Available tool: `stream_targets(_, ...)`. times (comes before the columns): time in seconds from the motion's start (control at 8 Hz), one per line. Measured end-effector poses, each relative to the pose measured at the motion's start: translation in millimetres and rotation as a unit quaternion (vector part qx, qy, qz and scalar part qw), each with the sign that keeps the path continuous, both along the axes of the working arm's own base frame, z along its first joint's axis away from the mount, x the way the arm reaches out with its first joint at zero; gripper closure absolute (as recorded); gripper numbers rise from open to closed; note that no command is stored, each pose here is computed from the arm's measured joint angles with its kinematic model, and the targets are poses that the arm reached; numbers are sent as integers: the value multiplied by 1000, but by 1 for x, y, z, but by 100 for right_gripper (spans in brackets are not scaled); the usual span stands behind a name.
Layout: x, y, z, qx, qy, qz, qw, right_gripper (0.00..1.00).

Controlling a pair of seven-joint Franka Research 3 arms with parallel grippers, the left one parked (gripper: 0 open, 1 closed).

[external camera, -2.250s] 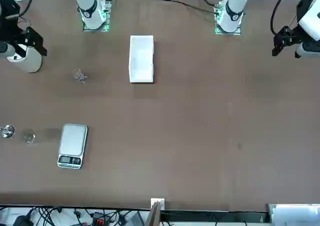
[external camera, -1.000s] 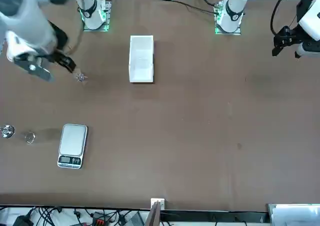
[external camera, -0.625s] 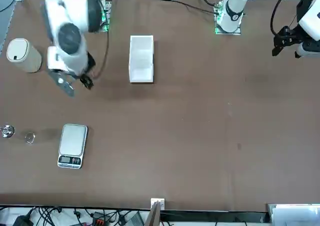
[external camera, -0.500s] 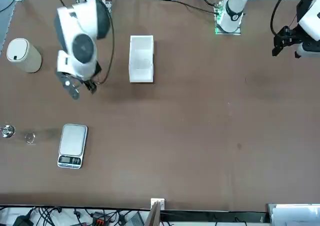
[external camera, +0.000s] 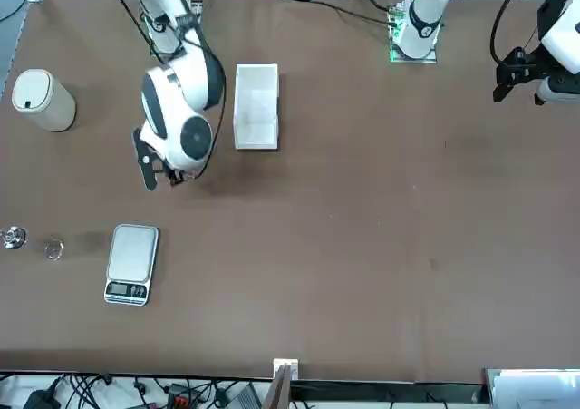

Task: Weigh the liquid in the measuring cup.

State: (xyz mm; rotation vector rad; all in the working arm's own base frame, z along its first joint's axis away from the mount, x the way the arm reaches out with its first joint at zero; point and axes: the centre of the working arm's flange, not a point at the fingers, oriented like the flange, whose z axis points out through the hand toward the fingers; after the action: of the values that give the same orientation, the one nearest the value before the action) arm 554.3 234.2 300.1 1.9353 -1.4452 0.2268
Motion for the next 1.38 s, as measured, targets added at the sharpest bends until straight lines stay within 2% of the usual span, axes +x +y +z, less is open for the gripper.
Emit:
stream_targets(0.38, -11, 8, -63, -71, -29, -70, 995, 1)
stream_targets(0.88, -15, 1, -121, -151, -58, -119, 980, 3)
stream_targets(1.0, -19, -5, -134, -179, -67, -133, 973, 3)
stream_targets(1.38, -29, -28, -162, -266, -102, -186, 940, 3)
